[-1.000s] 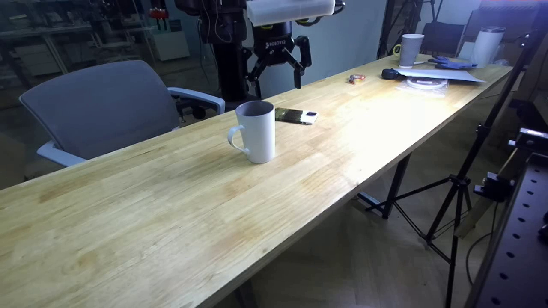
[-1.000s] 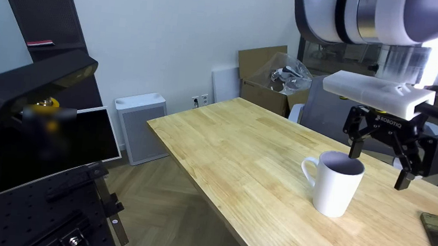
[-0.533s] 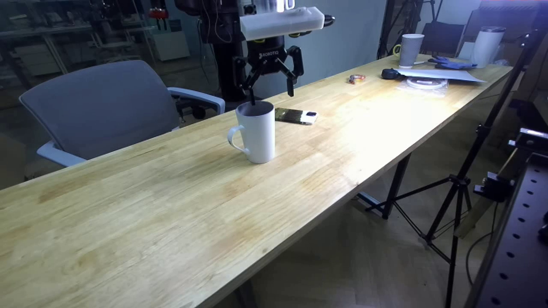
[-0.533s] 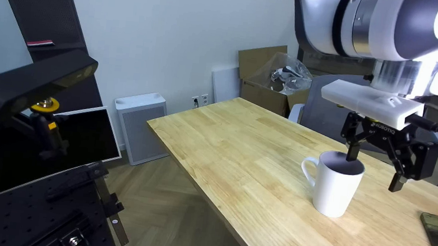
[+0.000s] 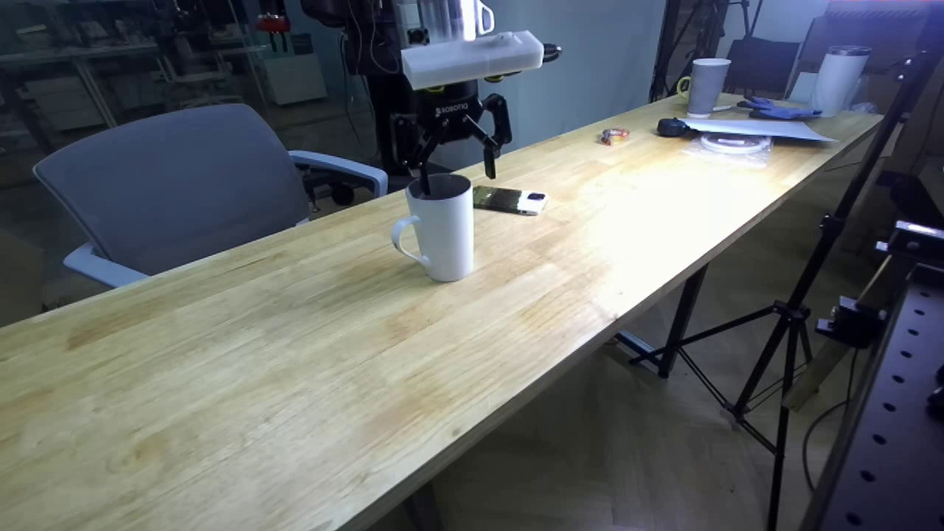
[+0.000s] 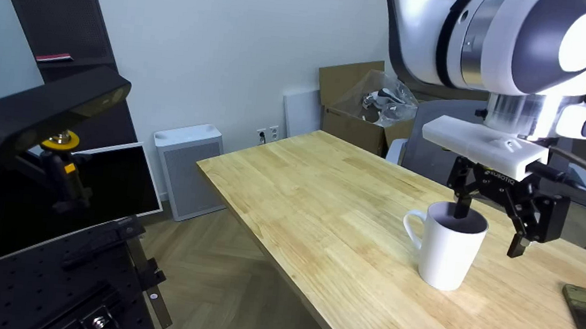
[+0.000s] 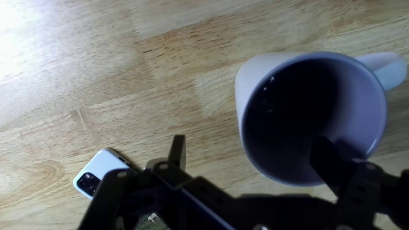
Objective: Pick up the cup and put it on the right side of the table
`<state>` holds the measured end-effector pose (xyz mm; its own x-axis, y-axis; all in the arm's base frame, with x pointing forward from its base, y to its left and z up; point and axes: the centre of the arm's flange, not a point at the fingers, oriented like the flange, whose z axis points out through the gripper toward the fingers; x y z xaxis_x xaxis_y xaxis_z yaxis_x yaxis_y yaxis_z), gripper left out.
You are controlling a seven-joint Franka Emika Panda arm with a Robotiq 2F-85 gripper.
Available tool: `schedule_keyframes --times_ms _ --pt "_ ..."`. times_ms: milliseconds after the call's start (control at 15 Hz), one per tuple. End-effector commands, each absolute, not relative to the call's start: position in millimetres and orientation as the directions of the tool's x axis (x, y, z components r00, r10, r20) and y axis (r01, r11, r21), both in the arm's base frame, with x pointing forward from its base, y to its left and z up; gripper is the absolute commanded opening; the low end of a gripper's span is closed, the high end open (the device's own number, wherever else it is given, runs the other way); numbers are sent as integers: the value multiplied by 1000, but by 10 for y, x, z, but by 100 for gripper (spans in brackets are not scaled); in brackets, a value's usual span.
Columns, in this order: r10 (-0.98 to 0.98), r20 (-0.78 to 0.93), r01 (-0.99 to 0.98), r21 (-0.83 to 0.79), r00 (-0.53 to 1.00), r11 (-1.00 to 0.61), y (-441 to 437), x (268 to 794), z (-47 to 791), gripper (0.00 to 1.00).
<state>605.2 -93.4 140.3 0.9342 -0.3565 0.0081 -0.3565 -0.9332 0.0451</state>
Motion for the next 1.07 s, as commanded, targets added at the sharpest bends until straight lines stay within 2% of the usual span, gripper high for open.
schedule_keyframes --times_ms 0,533,600,733,1000 --pt "-382 11 -382 39 924 -923 -899 6165 1348 100" --pt "-394 0 -394 33 919 -919 -907 6172 1237 99" --pt "-397 -1 -396 31 918 -918 -911 6173 1228 75" --pt "-400 -2 -400 31 916 -916 -917 6175 1207 71" --pt "-406 -1 -406 34 914 -913 -926 6190 1193 42"
